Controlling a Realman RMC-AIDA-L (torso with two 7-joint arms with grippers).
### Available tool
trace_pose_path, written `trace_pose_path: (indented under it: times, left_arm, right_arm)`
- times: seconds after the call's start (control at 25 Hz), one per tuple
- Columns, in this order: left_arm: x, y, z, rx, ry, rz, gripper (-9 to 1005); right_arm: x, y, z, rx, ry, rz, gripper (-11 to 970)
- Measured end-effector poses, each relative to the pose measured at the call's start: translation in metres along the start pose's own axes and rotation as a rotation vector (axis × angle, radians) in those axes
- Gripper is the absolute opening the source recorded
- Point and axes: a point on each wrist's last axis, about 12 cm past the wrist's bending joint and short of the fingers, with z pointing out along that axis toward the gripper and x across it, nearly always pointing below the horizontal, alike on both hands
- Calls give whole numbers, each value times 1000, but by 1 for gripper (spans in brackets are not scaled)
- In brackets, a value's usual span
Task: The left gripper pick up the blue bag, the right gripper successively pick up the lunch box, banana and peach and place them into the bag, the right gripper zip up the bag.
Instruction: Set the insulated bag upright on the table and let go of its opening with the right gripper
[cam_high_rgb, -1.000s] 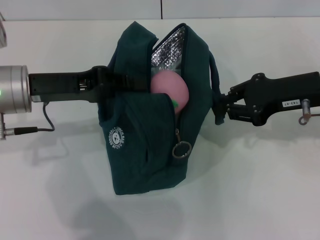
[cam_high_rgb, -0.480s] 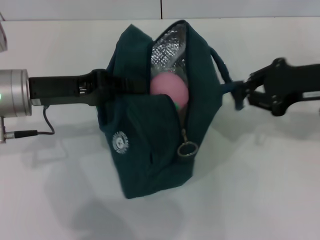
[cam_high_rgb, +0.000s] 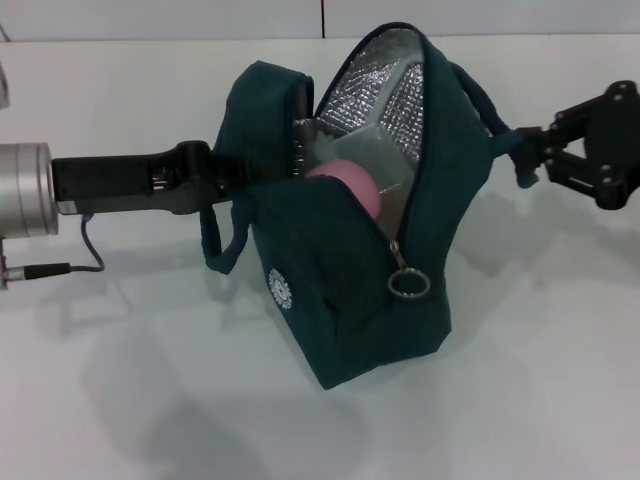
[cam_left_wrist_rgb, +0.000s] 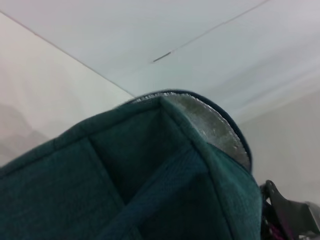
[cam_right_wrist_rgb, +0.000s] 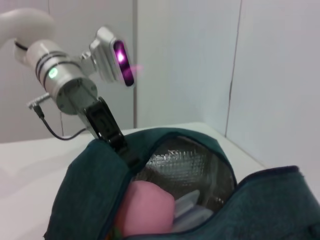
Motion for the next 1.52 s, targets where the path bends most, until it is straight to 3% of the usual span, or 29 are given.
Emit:
trace_pose_path:
  times: [0.36,0.64,0.96,1.52]
  left_arm:
    - [2,2,14,30,29,-5,36]
    - [5,4,31,82,66,-30,36]
    - [7,4,37,123,58,-57,36]
    - [25,18,37,127,44,-94,40]
  right_arm:
    - [4,8,-23,-19,-27,16,69]
    - [17,10,-8,-99,-32,66,70]
    - [16,10,14,-186,-25,43,69]
    - [19,11,6,-185,31,2,89]
